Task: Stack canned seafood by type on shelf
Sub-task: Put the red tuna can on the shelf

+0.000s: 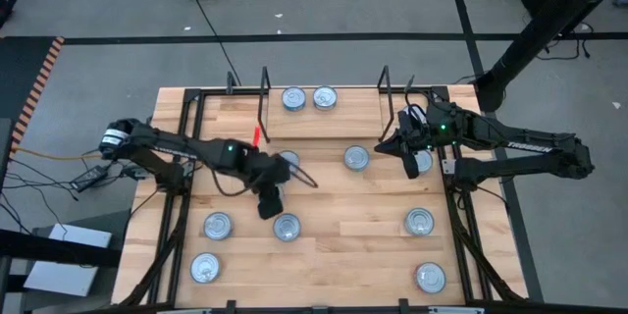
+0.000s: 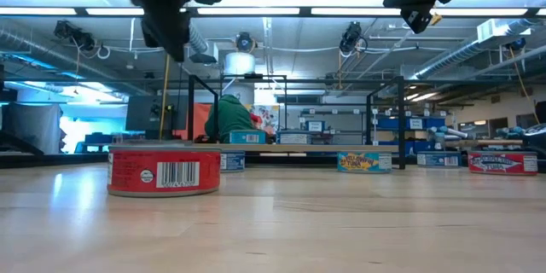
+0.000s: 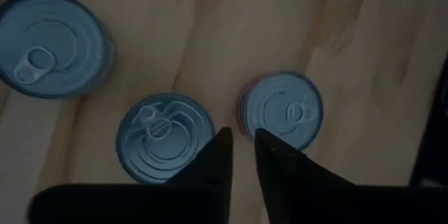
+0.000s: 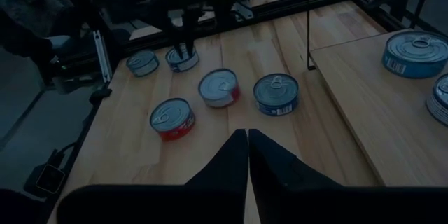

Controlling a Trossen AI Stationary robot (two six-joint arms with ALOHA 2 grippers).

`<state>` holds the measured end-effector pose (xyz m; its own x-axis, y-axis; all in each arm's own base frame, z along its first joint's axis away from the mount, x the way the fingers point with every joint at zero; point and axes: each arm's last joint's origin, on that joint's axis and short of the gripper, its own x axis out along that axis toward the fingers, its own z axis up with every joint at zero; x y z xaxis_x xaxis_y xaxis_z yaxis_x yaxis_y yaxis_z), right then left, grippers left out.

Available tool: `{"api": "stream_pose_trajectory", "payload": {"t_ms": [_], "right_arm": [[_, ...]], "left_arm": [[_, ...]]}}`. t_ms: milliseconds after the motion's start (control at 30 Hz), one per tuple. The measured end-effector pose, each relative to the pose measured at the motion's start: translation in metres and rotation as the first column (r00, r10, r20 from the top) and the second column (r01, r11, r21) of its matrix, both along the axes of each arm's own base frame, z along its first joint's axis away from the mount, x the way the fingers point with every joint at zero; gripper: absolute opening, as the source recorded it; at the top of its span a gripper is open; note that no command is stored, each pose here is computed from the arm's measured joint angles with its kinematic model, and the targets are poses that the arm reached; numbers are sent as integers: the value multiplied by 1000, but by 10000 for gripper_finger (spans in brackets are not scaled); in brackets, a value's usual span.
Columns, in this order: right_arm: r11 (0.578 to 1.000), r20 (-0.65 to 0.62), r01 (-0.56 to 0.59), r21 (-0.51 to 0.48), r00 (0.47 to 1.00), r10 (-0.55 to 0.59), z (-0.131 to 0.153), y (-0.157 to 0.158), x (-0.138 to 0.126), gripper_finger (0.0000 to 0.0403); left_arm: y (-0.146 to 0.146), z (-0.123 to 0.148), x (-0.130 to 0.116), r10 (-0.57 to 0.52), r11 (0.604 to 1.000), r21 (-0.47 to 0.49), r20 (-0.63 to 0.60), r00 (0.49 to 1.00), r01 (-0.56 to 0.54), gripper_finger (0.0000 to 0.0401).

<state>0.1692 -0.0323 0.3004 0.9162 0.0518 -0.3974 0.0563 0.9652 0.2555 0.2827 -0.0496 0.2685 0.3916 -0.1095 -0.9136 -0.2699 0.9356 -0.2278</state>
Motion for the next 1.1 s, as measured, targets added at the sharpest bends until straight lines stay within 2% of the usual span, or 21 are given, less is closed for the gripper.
{"api": "stream_pose_trajectory", "payload": {"t_ms": [167,300,533,667,867,1100], "right_arm": [[1000,0,0,0,1000,0,0,0,0,22],[1000,0,-1,-3,1000,1,0,0,0,16],[1000,0,-3,-7,1000,3,0,0,0,16],[1000,0,-3,-7,1000,3,0,0,0,19],[1000,0,3,-10,1000,-3,0,-1,0,13],[1000,0,26,-14,1000,-26,0,-5,-1,16]], "left_arm": [[-19,-25,-13,-57,996,59,-71,996,62,116],[-26,-42,-19,-73,991,102,-74,995,80,132],[-26,-61,-22,-73,988,133,-46,996,78,136],[-25,-66,-24,-111,983,140,-51,992,117,137],[-25,-66,-24,-203,961,179,-56,977,210,137],[-28,-79,-19,-328,910,228,-117,938,346,137]]}}
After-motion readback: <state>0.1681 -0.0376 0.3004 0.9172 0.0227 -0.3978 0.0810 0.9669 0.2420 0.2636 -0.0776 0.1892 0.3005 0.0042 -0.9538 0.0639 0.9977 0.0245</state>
